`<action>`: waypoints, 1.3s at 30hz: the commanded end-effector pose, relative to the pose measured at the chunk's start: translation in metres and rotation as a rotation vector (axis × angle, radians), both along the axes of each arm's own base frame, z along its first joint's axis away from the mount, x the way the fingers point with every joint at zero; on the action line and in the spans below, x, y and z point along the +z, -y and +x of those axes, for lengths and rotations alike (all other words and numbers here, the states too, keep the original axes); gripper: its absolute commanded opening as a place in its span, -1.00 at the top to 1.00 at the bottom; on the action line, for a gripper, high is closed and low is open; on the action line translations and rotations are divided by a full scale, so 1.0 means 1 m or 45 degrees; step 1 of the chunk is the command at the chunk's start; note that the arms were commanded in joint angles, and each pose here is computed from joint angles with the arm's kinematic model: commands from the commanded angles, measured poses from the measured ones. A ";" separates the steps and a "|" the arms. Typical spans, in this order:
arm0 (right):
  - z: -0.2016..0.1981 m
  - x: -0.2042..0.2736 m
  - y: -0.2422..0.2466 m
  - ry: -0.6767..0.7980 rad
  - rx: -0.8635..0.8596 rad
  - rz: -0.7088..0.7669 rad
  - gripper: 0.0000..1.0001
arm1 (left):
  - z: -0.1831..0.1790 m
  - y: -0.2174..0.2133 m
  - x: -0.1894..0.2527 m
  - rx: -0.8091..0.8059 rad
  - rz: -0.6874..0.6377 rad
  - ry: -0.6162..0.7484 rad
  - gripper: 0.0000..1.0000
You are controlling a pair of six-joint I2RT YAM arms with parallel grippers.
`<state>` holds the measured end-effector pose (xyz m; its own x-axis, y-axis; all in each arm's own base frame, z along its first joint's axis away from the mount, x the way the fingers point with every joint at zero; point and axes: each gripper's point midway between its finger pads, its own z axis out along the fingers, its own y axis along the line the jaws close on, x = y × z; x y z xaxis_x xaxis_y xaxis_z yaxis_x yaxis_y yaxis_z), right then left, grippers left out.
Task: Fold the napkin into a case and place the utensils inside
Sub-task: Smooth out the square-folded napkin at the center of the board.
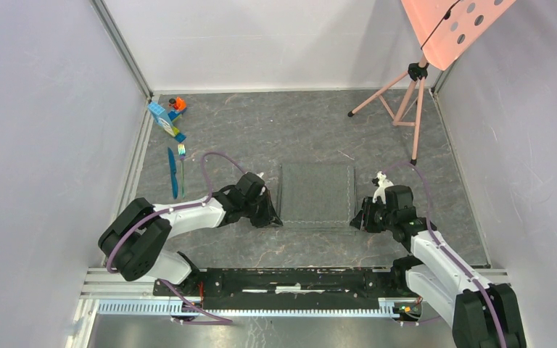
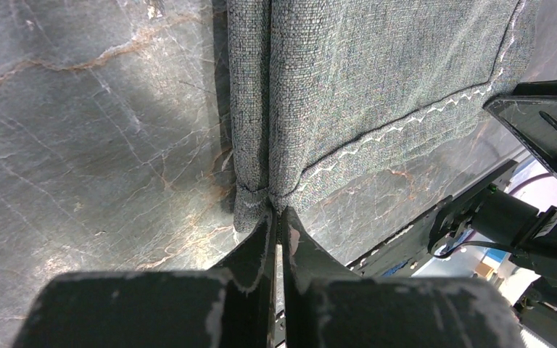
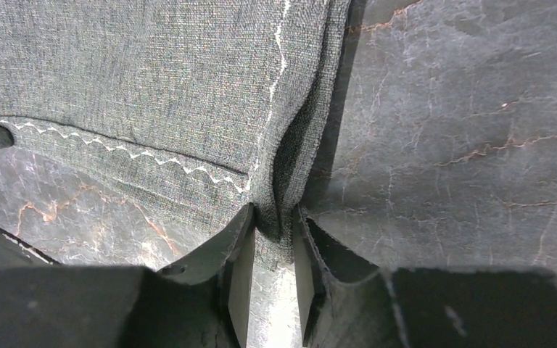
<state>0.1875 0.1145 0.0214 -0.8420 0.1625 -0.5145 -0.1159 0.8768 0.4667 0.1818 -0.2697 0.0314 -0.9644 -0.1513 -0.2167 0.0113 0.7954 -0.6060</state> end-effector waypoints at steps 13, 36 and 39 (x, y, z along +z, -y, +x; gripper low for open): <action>0.002 0.031 -0.013 0.068 0.078 0.083 0.83 | 0.007 -0.006 0.027 -0.011 0.027 0.099 0.94; 0.009 0.058 -0.019 0.166 0.205 0.066 0.06 | 0.000 -0.013 0.053 -0.043 0.022 0.138 0.11; 0.008 0.055 -0.033 0.144 0.245 0.160 0.21 | 0.010 -0.003 0.065 -0.040 -0.017 0.180 0.18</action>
